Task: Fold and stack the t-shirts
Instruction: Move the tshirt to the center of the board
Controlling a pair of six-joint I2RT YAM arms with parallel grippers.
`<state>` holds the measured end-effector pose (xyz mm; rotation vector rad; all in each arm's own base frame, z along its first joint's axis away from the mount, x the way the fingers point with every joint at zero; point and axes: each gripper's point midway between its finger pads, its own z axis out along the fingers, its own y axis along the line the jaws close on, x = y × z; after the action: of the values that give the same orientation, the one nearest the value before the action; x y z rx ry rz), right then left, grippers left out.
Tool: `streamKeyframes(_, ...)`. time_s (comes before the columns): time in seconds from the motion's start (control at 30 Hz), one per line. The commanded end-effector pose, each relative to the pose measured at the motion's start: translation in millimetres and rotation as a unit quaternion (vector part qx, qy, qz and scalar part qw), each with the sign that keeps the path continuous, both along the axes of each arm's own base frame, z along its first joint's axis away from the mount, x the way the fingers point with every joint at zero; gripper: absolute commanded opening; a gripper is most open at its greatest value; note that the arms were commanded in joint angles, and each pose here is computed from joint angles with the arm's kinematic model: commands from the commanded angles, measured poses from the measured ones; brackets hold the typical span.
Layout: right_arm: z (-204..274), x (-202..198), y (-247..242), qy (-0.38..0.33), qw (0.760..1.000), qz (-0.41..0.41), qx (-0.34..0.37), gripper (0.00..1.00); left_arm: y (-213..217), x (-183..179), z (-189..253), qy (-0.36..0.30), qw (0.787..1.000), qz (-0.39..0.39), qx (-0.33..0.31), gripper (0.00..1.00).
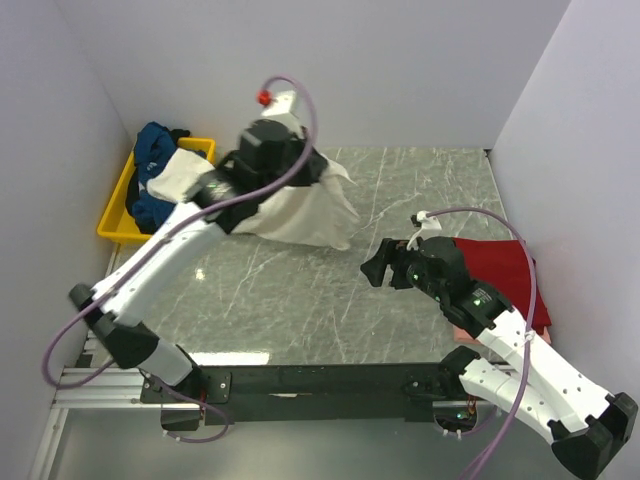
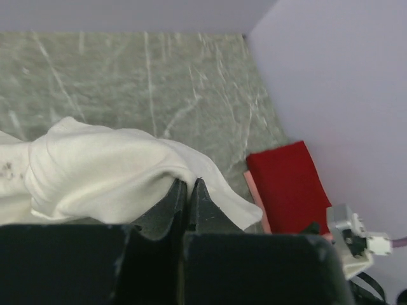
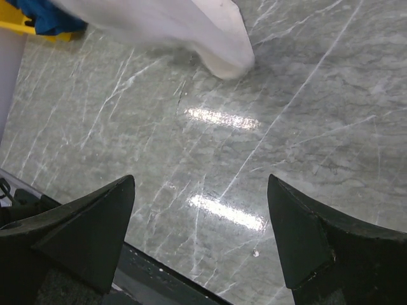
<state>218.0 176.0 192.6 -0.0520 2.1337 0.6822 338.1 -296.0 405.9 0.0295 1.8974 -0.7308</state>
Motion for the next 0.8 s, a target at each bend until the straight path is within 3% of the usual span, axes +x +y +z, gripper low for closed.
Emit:
streamKeyframes(0.0,15.8,5.4,-8.0,-0.016,0.999,-0.035,0.011,0.90,-59.0,6.8,-35.6,0.027,0.998,-0.055,-0.027,0.00)
streamKeyframes(0.1,7.3,5.0,-14.9,-0.007,0.999,-0.054,0.004,0.91,-110.5,13.1,-86.3,0.074,0.992,-0.101,-0.009,0.00)
streamKeyframes(0.4,-17.1,3.3,-23.3,0.025,0.996,-0.087,-0.004,0.90,-215.2,15.5,-157.0,0.139,0.970,-0.199,-0.002,0.05)
streamKeyframes(0.5,-23.3,3.9,-20.5,0.034,0.996,-0.085,-0.003,0.90,-230.3,16.2,-168.8,0.146,0.965,-0.219,-0.001,0.13)
streamKeyframes(0.6,-27.9,7.8,-20.0,0.038,0.995,-0.089,-0.009,0.90,-232.0,16.3,-177.9,0.149,0.963,-0.224,0.007,0.29)
streamKeyframes(0.63,-29.7,9.3,-19.8,0.041,0.995,-0.091,-0.013,0.90,-227.5,18.8,-177.7,0.145,0.965,-0.219,0.012,0.38)
streamKeyframes(0.77,-30.1,14.5,-19.4,0.041,0.994,-0.095,-0.019,0.90,-190.6,34.6,-175.4,0.137,0.975,-0.174,0.020,0.55)
